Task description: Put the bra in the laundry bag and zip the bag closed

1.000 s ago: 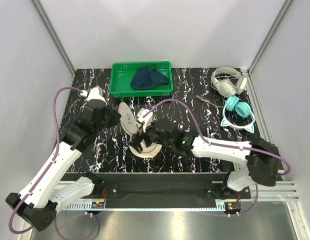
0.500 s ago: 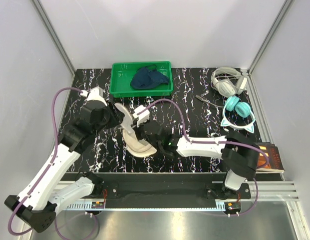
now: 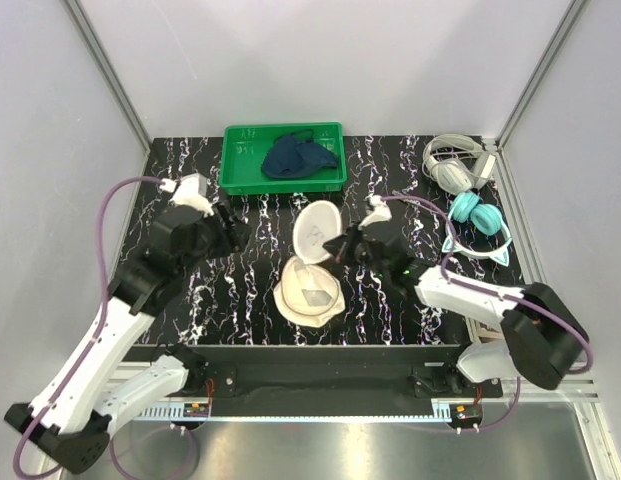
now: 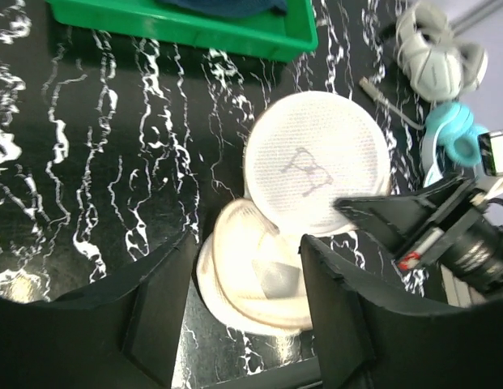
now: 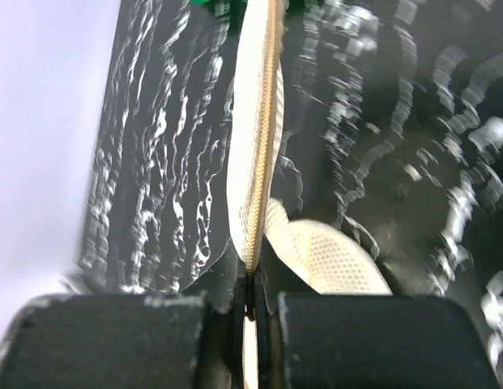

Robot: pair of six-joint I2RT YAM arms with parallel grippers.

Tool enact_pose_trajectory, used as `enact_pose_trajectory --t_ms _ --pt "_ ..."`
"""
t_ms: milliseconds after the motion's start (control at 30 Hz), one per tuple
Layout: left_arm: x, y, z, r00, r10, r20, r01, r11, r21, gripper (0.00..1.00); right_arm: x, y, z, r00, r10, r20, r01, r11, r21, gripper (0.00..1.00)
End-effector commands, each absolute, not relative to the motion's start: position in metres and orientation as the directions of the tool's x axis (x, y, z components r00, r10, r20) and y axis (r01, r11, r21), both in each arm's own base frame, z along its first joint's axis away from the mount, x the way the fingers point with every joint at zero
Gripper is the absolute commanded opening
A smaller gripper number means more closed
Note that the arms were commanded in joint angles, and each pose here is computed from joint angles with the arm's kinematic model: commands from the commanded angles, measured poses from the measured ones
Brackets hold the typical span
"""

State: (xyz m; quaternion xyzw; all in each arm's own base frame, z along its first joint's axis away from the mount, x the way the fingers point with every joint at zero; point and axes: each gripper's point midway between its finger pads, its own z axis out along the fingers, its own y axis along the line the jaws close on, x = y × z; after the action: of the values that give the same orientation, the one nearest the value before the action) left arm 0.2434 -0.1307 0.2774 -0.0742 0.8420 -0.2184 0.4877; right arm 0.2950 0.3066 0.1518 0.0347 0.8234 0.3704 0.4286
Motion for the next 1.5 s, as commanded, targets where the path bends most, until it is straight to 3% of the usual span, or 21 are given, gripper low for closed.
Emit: enact_pose_trajectory --t_ms 0,100,167,200,333,367,433,467,700,1033,1200,1300,1367,1467 --pt "0.266 -0.162 0.276 -0.556 -0.255 -0.791 0.221 0.873 -0.436 0.62 0.285 0.272 0.153 -0.647 0.599 -0.472 -0.004 0.616 0.787 0.0" --pt "0.289 -0.176 0.275 -0.624 -0.24 -0.744 0.255 0.838 -0.483 0.62 0.282 0.243 0.143 -0.588 0.672 -0.45 0.079 0.601 0.795 0.0" --pt "0.313 -0.182 0.27 -0.662 -0.237 -0.711 0.251 0.824 -0.508 0.62 0.28 0.225 0.131 -0.56 0.706 -0.433 0.136 0.594 0.793 0.06" --pt "0.321 -0.183 0.268 -0.673 -0.234 -0.701 0.245 0.824 -0.511 0.77 0.279 0.218 0.133 -0.548 0.718 -0.43 0.142 0.587 0.797 0.11" --pt "0.374 -0.191 0.268 -0.665 -0.236 -0.708 0.242 0.829 -0.503 0.73 0.274 0.191 0.121 -0.513 0.742 -0.43 0.197 0.59 0.783 0.47" --pt "0.393 -0.193 0.25 -0.685 -0.237 -0.689 0.216 0.837 -0.503 0.71 0.273 0.184 0.116 -0.506 0.743 -0.438 0.217 0.601 0.769 0.66" --pt "0.42 -0.197 0.253 -0.656 -0.242 -0.715 0.221 0.844 -0.488 0.69 0.269 0.173 0.116 -0.493 0.737 -0.463 0.236 0.625 0.744 0.85" --pt "0.439 -0.201 0.236 -0.66 -0.234 -0.714 0.216 0.851 -0.479 0.69 0.265 0.167 0.115 -0.492 0.731 -0.472 0.249 0.638 0.728 0.99" --pt "0.532 -0.223 0.206 -0.665 -0.271 -0.696 0.17 0.852 -0.495 0.71 0.245 0.127 0.115 -0.522 0.626 -0.579 0.346 0.776 0.527 1.0" --pt "0.631 -0.249 0.16 -0.565 -0.441 -0.697 0.105 0.8 -0.591 0.74 0.23 0.115 0.144 -0.5 0.613 -0.612 0.288 0.784 0.55 1.0" --pt "0.651 -0.262 0.128 -0.573 -0.546 -0.611 0.035 0.729 -0.684 0.73 0.222 0.111 0.15 -0.501 0.617 -0.607 0.283 0.78 0.558 1.0" --pt "0.655 -0.278 0.116 -0.584 -0.597 -0.55 0.037 0.657 -0.753 0.68 0.221 0.111 0.157 -0.491 0.624 -0.608 0.272 0.773 0.574 1.0" --pt "0.658 -0.287 0.108 -0.579 -0.611 -0.54 0.039 0.641 -0.767 0.57 0.219 0.11 0.162 -0.487 0.626 -0.609 0.265 0.77 0.58 1.0" --pt "0.665 -0.287 0.102 -0.564 -0.655 -0.503 0.023 0.596 -0.802 0.33 0.218 0.11 0.167 -0.487 0.626 -0.609 0.258 0.769 0.585 1.0"
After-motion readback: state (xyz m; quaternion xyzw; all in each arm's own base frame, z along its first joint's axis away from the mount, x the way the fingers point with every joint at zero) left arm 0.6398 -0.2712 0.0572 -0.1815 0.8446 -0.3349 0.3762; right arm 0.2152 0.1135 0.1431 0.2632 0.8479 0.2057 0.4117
